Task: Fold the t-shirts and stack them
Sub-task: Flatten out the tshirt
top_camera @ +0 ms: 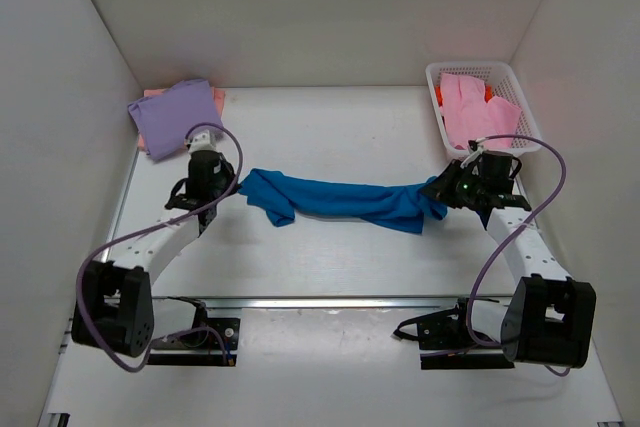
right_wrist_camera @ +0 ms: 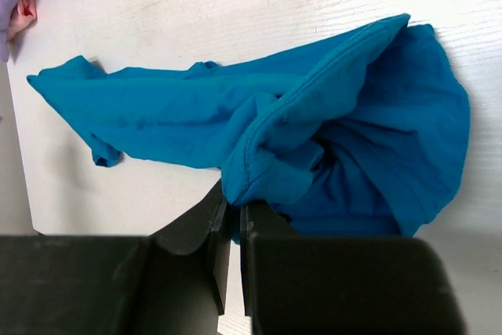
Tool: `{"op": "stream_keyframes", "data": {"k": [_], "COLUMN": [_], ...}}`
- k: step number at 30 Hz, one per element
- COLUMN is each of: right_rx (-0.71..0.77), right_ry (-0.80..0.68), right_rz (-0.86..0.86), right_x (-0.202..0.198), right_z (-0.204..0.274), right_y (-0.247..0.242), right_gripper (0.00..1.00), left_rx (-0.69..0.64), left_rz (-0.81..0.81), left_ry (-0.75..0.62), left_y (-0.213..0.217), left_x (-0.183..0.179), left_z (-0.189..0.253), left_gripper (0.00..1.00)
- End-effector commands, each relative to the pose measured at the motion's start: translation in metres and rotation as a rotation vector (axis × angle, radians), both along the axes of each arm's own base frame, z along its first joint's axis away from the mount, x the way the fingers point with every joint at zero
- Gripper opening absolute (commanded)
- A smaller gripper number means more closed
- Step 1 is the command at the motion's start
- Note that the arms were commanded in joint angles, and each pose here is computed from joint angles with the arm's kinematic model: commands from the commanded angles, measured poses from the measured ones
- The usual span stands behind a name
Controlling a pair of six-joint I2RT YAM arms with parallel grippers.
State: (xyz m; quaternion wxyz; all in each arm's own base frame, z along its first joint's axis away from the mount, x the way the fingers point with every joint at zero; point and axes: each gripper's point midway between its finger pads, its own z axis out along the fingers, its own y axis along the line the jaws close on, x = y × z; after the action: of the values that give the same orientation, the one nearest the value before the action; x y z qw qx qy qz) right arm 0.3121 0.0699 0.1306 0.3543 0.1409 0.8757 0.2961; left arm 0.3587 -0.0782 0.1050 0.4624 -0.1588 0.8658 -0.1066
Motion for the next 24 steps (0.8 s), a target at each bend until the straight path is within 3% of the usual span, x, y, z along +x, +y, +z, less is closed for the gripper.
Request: {"op": "stream_keyframes", "data": {"k": [1,2,3,4,8,17,22,24], "right_rx": [0.002,0.007,0.011,0.014,0.004,0.008,0.018,0.016], "right_ry": [-0.067,-0.064,-0.069,-0.066,-0.08,-0.045,-0.042,-0.063], "right_rz": [0.013,0.015,0.012,0.018,0.015,0.004,0.004,0.009], "right_x": [0.004,0.004,0.005,0.004,0.004,0.001,0.002,0.004], "right_z": [0.022,0.021,0.023,0.023,0.027,0.016,0.016,0.021], "right_y": [0.0,0.001,0.002,0.003,0.005,0.002,0.004,0.005], "right_gripper": [0.01,0.0,0.0,0.01,0.0,0.0,0.0,0.0], "left_rx": [-0.01,-0.004,0.023,0.04,0.007,0.009,-0.006,-0.008], "left_rz": [-0.006,-0.015,-0.025,-0.043,-0.103,-0.149,-0.173,-0.184], "left_ry": [-0.064,-0.066,-0.049,-0.043,0.017,0.134,0.152,0.191], "left_y": [0.012,0.01,0.009,0.004,-0.01,-0.028,-0.038,-0.04], "left_x": [0.004,0.004,0.002,0.002,0.002,0.004,0.012,0.011], "left_z": [0.031,0.031,0.022,0.016,-0.016,-0.067,-0.068,-0.074], "left_gripper": [0.0,0.05,0.34,0.44,0.55,0.7,0.66,0.57]}}
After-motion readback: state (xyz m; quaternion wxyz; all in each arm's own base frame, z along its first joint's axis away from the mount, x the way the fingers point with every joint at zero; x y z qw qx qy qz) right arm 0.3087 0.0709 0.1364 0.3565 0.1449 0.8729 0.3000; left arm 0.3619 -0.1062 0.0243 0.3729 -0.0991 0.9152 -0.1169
